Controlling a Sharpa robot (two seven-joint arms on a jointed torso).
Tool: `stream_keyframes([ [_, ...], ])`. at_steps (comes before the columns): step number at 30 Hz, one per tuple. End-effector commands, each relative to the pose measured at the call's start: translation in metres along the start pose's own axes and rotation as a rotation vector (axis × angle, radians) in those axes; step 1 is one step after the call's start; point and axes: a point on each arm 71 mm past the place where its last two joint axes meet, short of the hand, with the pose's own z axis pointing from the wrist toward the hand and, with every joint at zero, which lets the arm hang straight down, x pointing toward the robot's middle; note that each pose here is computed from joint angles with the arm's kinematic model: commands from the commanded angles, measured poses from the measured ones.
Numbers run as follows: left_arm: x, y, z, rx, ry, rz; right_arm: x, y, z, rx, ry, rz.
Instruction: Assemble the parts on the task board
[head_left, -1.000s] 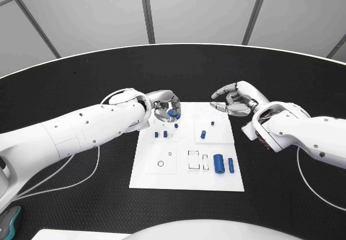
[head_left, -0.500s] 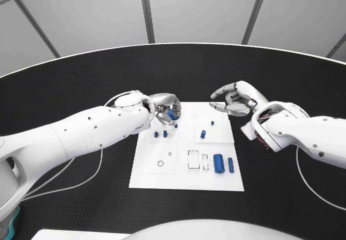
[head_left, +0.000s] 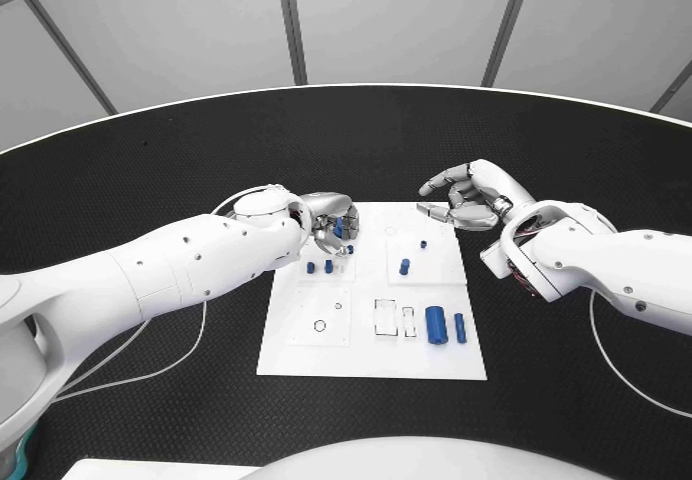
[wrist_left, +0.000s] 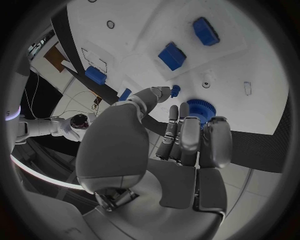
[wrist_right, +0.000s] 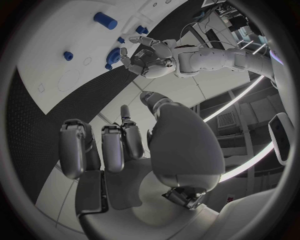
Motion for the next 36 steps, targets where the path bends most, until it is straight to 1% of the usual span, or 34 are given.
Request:
stream_keyframes([
  [1,0.0012,-0.0005,0.0010,0.000,0.001,0.002,0.0001,0.0003,-0.0003,-0.001,0.000,0.001],
  [13,0.0055,-0.0012,0.0033,-0.002,0.000,0.000,0.0005,0.0012,-0.0008,-0.002,0.002,0.002],
  [24,0.0092,-0.0005,0.0052,-0.016,0.017,-0.001,0.0012,0.0022,-0.0010,-0.004,0.005,0.004],
  [36,0.0107,0.0002,0.0076,-0.028,0.021,-0.002,0.0013,0.0025,-0.0013,-0.004,0.006,0.004],
])
